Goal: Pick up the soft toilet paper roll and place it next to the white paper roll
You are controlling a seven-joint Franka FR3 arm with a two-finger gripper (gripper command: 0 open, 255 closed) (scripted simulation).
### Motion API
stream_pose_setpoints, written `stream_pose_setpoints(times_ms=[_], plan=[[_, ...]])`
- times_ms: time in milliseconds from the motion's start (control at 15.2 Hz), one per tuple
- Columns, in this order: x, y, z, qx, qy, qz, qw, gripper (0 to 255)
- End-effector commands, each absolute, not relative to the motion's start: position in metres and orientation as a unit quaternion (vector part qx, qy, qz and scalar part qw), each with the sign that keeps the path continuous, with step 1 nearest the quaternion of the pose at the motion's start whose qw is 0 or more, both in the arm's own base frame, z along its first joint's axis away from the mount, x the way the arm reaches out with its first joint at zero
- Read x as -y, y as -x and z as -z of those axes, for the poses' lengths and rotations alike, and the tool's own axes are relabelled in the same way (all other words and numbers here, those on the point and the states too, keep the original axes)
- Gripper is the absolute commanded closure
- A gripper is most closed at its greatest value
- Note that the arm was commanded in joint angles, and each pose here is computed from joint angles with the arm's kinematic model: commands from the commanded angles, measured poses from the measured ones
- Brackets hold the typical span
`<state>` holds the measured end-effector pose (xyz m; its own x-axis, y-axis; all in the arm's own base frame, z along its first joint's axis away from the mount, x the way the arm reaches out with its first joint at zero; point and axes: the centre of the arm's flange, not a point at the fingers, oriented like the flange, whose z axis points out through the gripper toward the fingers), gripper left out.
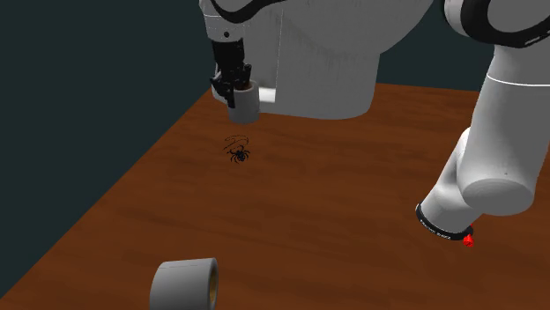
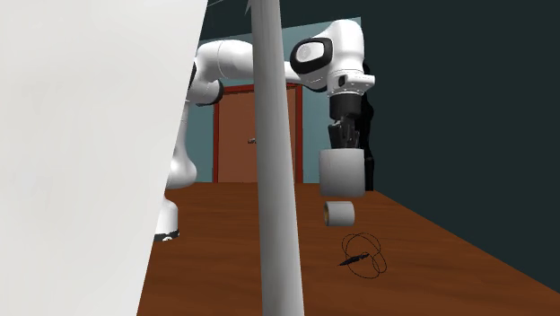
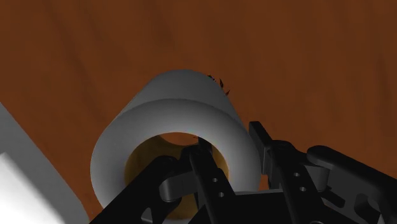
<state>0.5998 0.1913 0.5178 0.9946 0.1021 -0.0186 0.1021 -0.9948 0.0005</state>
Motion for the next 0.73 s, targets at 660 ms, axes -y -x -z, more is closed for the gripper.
stream_pose_setpoints(times_ms=[660], plan=[[-0.293,-0.477,-0.52,-0.051,-0.999,0.009,0.001,255]])
